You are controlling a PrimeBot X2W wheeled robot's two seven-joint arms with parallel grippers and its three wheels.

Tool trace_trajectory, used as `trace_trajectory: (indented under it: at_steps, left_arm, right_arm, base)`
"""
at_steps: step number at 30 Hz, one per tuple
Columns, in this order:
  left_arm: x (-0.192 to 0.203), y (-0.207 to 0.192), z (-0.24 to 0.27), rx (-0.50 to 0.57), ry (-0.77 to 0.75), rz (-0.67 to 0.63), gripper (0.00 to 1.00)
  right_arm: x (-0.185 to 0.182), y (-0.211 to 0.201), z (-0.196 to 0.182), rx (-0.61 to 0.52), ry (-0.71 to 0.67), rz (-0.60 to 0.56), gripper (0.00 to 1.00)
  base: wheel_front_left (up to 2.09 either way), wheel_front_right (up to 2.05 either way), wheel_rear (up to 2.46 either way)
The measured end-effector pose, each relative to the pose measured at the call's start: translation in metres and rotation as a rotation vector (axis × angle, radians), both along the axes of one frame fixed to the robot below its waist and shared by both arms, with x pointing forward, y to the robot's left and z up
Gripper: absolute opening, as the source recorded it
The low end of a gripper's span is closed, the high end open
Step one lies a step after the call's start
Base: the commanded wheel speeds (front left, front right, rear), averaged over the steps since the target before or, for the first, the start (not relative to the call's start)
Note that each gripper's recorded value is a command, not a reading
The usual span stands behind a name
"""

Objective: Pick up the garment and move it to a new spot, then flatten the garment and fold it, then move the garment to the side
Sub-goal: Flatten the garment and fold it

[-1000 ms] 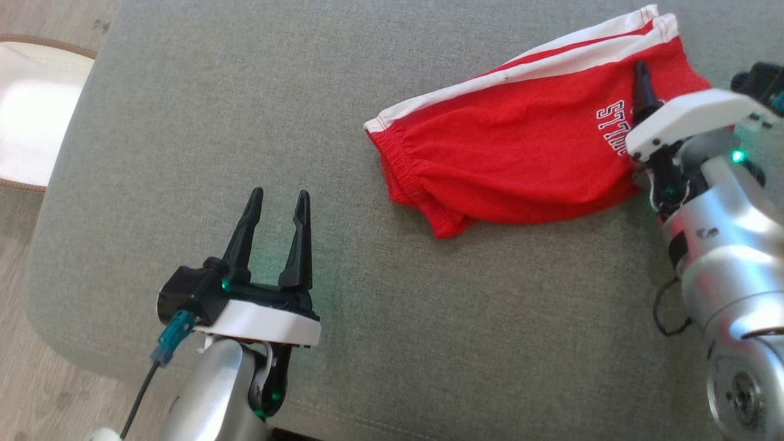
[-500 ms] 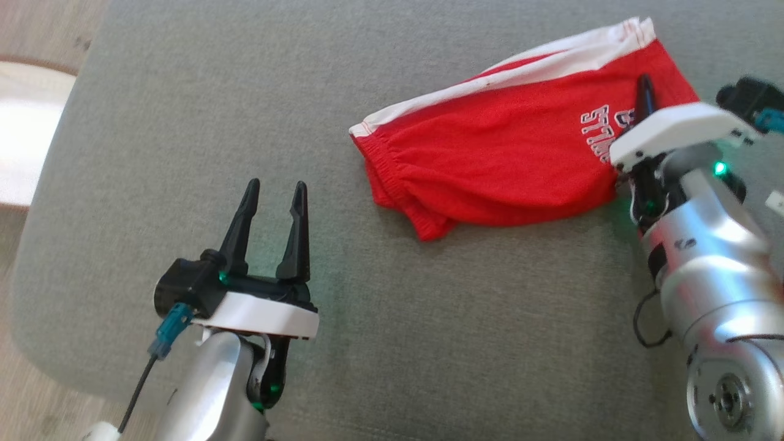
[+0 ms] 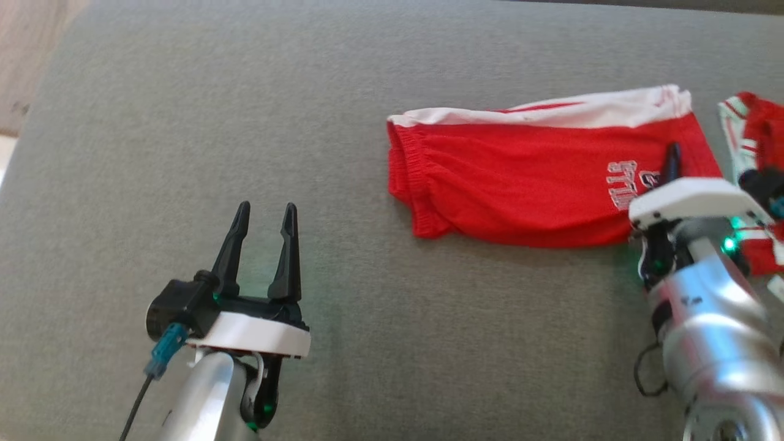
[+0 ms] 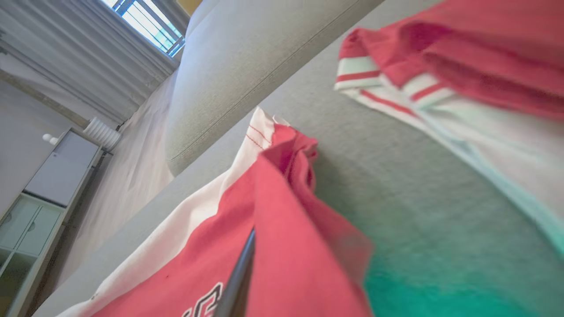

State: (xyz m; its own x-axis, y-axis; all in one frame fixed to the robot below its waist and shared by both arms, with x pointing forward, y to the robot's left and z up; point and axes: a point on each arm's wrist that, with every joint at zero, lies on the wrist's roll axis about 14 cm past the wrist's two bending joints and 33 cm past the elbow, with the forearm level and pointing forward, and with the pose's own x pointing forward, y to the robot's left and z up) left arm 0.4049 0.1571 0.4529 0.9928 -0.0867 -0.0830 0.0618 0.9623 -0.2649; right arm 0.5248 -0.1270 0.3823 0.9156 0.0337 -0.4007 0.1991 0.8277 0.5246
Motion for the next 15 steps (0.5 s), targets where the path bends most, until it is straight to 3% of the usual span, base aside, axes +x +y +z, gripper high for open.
trace_trajectory:
  at_steps: [7,15]
  left_arm:
    - [0.004,-0.015,0.006,0.0,-0.022,-0.047,1.0]
    - [0.004,-0.016,0.01,0.004,-0.034,-0.052,1.0]
  right_arm:
    - [-0.027,-0.042,0.0,0.009,-0.035,-0.113,0.0]
    - [-0.033,-0.041,0.007,0.014,-0.078,-0.101,0.0]
  base:
    - [0.0,0.0,0.0]
    - [0.0,0.0,0.0]
